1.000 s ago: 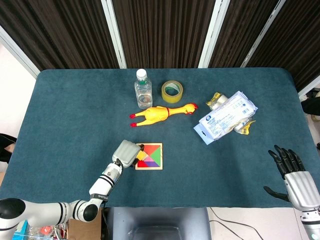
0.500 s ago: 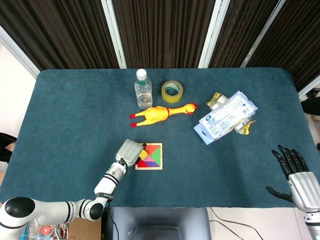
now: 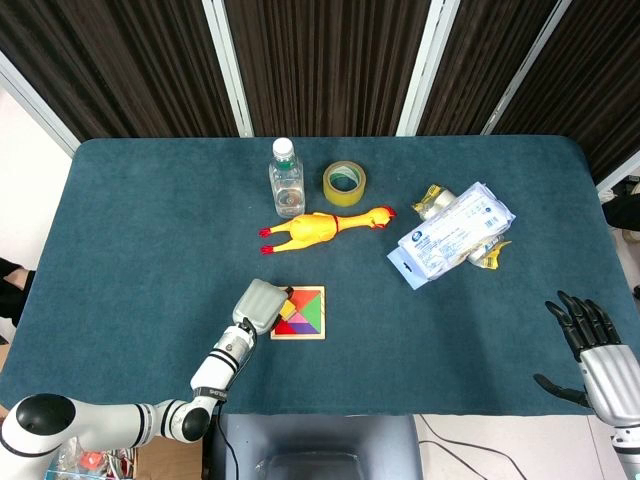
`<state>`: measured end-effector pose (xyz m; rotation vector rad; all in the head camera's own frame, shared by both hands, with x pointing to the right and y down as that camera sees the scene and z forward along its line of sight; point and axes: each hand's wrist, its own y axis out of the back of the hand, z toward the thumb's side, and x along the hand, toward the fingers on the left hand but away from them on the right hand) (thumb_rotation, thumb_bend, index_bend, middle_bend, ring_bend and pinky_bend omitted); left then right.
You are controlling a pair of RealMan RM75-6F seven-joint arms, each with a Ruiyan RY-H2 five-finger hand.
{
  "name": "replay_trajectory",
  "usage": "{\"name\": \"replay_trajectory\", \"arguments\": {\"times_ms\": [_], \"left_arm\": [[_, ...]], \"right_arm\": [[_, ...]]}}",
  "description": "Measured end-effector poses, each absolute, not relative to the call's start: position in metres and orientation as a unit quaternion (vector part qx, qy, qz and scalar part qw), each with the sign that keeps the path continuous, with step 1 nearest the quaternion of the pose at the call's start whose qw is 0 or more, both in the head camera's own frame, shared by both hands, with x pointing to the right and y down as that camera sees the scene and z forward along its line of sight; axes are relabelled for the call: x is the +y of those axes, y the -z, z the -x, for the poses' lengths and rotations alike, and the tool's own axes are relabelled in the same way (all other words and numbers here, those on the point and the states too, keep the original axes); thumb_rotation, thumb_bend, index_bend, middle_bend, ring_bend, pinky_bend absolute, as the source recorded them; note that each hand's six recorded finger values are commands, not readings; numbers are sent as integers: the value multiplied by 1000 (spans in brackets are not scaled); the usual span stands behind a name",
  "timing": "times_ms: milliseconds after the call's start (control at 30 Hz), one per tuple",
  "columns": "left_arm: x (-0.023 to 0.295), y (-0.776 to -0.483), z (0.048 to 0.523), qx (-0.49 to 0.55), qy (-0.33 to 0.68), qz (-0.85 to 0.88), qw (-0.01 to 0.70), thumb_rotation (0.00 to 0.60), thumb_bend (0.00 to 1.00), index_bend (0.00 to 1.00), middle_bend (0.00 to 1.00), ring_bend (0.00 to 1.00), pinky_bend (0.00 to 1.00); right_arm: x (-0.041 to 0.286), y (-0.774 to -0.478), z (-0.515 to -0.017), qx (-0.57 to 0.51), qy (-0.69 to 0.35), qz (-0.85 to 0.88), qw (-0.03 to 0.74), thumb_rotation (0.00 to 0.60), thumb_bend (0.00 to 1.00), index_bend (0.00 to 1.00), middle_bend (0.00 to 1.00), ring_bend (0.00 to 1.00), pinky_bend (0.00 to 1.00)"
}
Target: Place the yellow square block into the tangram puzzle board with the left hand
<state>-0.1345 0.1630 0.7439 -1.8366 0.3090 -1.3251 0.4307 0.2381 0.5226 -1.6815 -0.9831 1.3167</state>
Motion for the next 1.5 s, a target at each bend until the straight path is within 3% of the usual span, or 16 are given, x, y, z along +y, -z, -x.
{"name": "replay_trajectory", "arguments": {"times_ms": [333, 967, 1500], "left_arm": [[169, -743, 130, 114, 523, 732, 420, 600, 356, 550, 1000, 1000, 1000], [169, -743, 132, 110, 526, 729, 425, 600, 368, 291, 1000, 1000, 1000], [169, -731, 127, 116, 510, 734, 433, 600, 359, 261, 1000, 1000, 1000]], "right_arm": [[238, -523, -430, -385, -517, 660, 386, 600, 170, 0, 0, 0, 0], [239, -522, -431, -385, -518, 660, 385, 600, 170, 0, 0, 0, 0], [240, -521, -432, -384, -518, 658, 389, 600, 170, 0, 0, 0, 0]]}}
